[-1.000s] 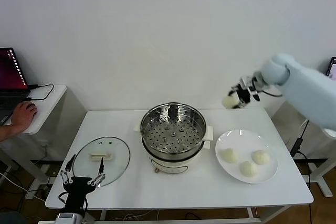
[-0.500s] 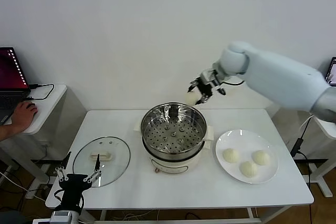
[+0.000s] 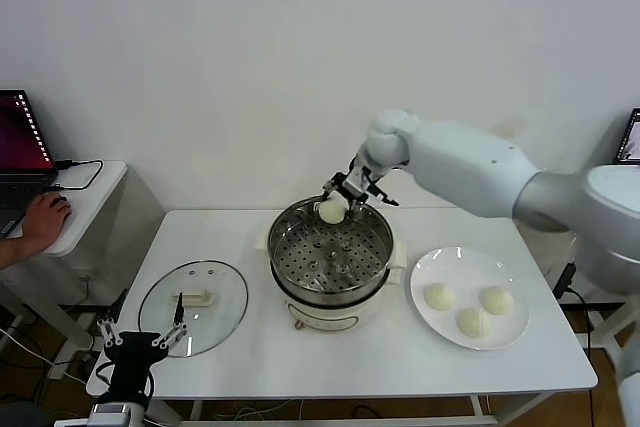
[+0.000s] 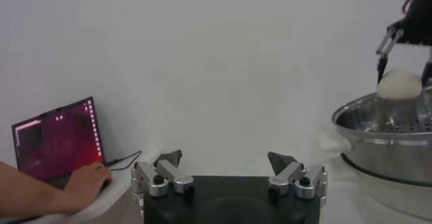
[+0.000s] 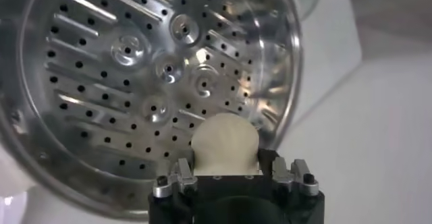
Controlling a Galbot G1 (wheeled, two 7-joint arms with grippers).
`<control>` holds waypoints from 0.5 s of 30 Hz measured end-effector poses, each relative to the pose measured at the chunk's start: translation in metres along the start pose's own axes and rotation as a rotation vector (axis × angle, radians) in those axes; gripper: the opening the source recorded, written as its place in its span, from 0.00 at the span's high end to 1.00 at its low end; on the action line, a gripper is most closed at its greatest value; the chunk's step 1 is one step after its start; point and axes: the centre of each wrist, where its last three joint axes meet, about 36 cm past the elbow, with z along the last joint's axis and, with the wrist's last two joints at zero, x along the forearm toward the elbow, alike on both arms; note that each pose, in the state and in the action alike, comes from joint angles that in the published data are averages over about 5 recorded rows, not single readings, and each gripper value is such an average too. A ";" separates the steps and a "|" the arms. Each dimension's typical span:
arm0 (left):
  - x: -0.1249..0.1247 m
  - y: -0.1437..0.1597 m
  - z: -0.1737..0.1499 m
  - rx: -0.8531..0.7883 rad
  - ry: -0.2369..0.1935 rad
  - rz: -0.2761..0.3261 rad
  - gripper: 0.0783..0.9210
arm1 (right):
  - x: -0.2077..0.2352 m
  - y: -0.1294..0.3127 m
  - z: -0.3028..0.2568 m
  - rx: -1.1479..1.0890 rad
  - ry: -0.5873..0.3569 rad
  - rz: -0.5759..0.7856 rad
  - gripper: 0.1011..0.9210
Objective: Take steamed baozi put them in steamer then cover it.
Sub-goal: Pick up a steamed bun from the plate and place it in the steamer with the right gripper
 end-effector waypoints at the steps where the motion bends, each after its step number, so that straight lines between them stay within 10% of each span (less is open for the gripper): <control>1: 0.000 0.000 0.000 0.000 -0.001 0.000 0.12 | -0.004 -0.001 -0.001 0.016 -0.001 -0.005 0.41; 15: 0.001 -0.002 -0.002 0.006 -0.003 0.005 0.12 | -0.035 -0.003 -0.008 0.145 -0.020 -0.035 0.33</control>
